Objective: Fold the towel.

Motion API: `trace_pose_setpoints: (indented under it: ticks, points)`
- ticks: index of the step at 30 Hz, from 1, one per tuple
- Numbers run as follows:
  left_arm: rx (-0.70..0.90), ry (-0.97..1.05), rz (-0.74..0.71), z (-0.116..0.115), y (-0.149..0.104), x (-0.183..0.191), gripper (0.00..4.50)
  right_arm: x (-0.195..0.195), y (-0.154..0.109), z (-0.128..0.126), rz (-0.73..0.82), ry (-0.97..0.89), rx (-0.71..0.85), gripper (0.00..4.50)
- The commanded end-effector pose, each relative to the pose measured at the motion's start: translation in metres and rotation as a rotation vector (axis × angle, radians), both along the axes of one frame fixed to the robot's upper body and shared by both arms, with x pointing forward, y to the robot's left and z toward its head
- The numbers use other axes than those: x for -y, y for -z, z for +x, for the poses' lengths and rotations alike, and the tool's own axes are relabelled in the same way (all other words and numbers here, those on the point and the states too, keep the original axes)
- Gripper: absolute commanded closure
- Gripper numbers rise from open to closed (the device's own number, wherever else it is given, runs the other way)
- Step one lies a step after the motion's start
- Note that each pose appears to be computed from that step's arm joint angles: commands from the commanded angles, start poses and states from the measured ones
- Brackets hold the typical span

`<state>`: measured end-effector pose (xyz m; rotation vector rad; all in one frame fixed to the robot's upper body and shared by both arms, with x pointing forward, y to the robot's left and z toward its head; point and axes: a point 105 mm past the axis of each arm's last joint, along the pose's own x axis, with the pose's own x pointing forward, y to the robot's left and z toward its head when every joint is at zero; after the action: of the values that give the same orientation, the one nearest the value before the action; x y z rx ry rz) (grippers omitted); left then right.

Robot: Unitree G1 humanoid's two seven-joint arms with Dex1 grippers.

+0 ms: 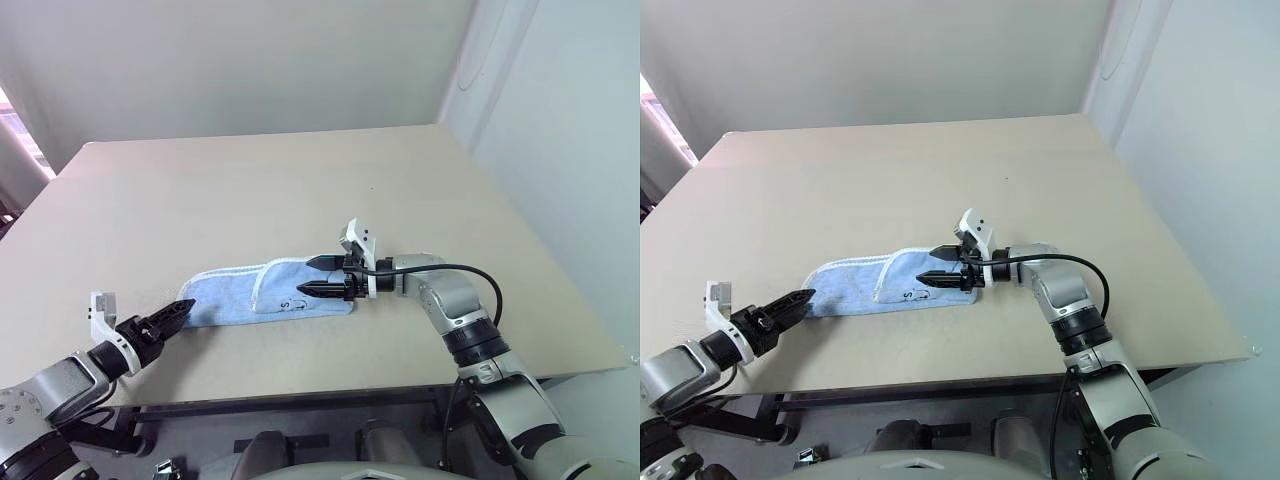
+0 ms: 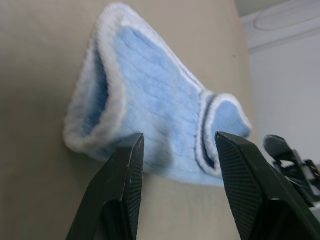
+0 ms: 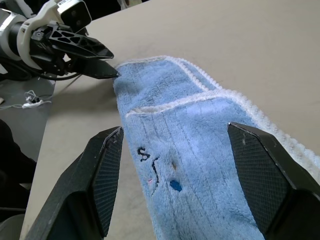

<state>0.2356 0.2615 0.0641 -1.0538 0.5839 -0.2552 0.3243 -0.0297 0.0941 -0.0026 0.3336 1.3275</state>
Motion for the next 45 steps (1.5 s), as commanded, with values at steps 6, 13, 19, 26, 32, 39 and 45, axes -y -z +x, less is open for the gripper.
trace_pose_setpoints:
  ticks: [6,13,19,26,32,39,45]
  points:
    - [-0.075,-0.052,-0.001,-0.009,0.014,-0.004,2.13,-0.002,-0.008,0.003,-0.001,-0.011,0.044,1.05]
    - [-0.106,-0.144,-0.004,0.004,0.020,-0.015,2.13,-0.003,-0.008,0.005,-0.004,-0.003,0.048,1.05]
    - [-0.104,-0.149,-0.023,0.015,0.018,-0.011,2.13,0.000,-0.008,0.007,-0.013,0.012,0.052,1.05]
    - [-0.105,-0.095,-0.044,0.007,0.018,0.001,2.13,0.004,-0.007,0.007,-0.026,0.024,0.050,1.05]
    - [-0.105,-0.104,-0.055,-0.002,0.015,0.000,3.73,0.005,-0.005,0.008,-0.036,0.028,0.050,1.05]
    - [-0.170,-0.156,-0.045,-0.008,0.025,-0.002,4.48,0.002,-0.002,0.008,-0.041,0.022,0.048,1.05]
    - [-0.133,-0.110,0.008,-0.007,0.020,0.006,4.48,0.002,0.000,0.008,-0.051,0.017,0.062,1.05]
